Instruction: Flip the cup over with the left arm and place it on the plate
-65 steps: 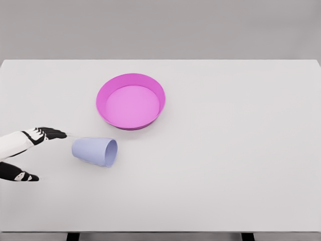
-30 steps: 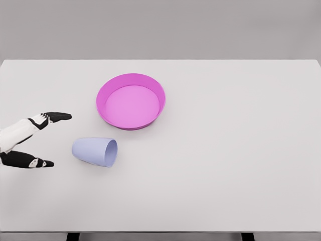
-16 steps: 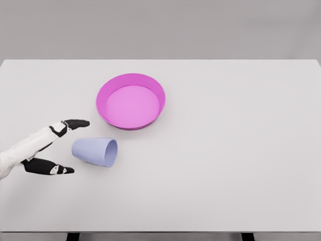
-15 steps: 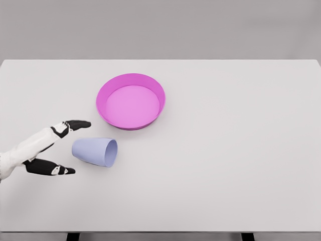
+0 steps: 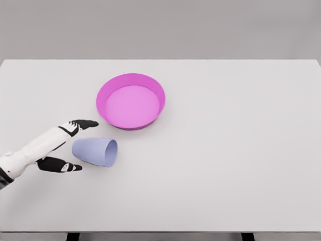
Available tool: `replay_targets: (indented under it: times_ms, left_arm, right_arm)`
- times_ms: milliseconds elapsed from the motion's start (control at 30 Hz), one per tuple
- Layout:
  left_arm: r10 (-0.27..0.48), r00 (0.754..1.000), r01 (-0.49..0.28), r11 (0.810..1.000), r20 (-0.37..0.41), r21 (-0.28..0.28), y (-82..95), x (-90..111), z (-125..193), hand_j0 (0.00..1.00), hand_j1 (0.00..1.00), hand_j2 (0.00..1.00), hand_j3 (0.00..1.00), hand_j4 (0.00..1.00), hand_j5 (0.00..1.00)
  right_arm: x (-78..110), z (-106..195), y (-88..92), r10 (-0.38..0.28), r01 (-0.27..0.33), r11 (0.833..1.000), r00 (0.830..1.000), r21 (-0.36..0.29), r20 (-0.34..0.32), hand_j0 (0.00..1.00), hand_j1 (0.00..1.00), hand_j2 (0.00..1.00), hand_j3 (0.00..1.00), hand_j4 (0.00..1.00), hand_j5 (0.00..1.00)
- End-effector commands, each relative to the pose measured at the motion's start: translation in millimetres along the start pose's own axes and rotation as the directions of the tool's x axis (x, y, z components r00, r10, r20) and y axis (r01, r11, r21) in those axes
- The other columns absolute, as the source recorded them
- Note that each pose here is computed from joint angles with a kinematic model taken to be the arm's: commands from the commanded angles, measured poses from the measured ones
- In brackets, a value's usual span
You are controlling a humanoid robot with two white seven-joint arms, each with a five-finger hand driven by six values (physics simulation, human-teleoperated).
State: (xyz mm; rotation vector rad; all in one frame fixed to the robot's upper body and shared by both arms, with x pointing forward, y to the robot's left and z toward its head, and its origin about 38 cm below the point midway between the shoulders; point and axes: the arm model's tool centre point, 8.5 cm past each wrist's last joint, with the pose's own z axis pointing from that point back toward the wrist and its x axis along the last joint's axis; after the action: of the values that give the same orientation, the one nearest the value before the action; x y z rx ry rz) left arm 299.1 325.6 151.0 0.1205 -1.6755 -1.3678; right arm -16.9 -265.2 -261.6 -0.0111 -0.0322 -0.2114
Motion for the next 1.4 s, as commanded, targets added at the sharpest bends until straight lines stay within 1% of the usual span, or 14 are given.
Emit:
replay_targets:
  times_ms: [0, 300, 433, 633, 833, 900, 1133, 1300, 1367]
  left_arm:
    - [0.005, 1.000, -0.005, 1.000, 0.004, 0.004, -0.7, 1, -1, 1.00, 1.00, 1.00, 1.00, 1.00, 1.00]
    - [0.029, 0.999, -0.029, 0.999, 0.021, 0.017, -9.1, 4, -8, 1.00, 1.00, 1.00, 1.00, 1.00, 1.00]
    - [0.033, 0.999, -0.034, 0.999, 0.029, 0.014, -10.9, 4, -8, 1.00, 1.00, 1.00, 1.00, 1.00, 1.00]
    - [0.052, 0.998, -0.053, 0.999, 0.047, 0.012, -18.5, 8, -17, 1.00, 1.00, 1.00, 1.00, 1.00, 1.00]
    - [0.056, 0.997, -0.056, 0.998, 0.051, 0.009, -22.3, 9, -19, 1.00, 1.00, 1.00, 1.00, 1.00, 1.00]
    - [0.041, 0.998, -0.041, 0.999, 0.053, 0.007, -23.3, 10, -20, 1.00, 1.00, 1.00, 1.00, 1.00, 1.00]
    - [0.043, 0.999, -0.043, 0.999, -0.005, 0.003, -28.3, 4, -23, 1.00, 1.00, 1.00, 1.00, 1.00, 1.00]
    - [0.048, 0.998, -0.048, 0.999, -0.030, 0.007, -30.8, 2, -25, 1.00, 1.00, 1.00, 1.00, 1.00, 1.00]
    - [0.050, 0.998, -0.050, 0.999, -0.028, 0.008, -31.3, 3, -25, 1.00, 1.00, 1.00, 1.00, 1.00, 1.00]
  right_arm:
    - [0.0, 0, 0.0, 0.000, 0.000, 1.000, 1.000, 0.000, 0.000, 1.00, 1.00, 1.00, 1.00, 1.00, 1.00]
    - [0.0, 0, 0.0, 0.000, 0.000, 1.000, 1.000, 0.000, 0.000, 1.00, 1.00, 1.00, 1.00, 1.00, 1.00]
    - [0.0, 0, 0.0, -0.001, 0.001, 1.000, 1.000, 0.000, 0.000, 1.00, 1.00, 1.00, 1.00, 1.00, 1.00]
    - [0.0, 0, 0.0, 0.000, 0.000, 1.000, 1.000, 0.000, 0.000, 1.00, 1.00, 1.00, 1.00, 1.00, 1.00]
    - [0.0, 0, 0.0, 0.000, 0.000, 1.000, 1.000, 0.000, 0.000, 1.00, 1.00, 1.00, 1.00, 1.00, 1.00]
    - [0.0, 0, 0.0, 0.000, 0.000, 1.000, 1.000, 0.000, 0.000, 1.00, 1.00, 1.00, 1.00, 1.00, 1.00]
    - [0.0, 0, 0.0, 0.000, 0.000, 1.000, 1.000, 0.000, 0.000, 1.00, 1.00, 1.00, 1.00, 1.00, 1.00]
    - [0.0, 0, 0.0, 0.000, 0.000, 1.000, 1.000, 0.000, 0.000, 1.00, 1.00, 1.00, 1.00, 1.00, 1.00]
    - [0.0, 0, 0.0, 0.000, 0.000, 1.000, 1.000, 0.000, 0.000, 1.00, 1.00, 1.00, 1.00, 1.00, 1.00]
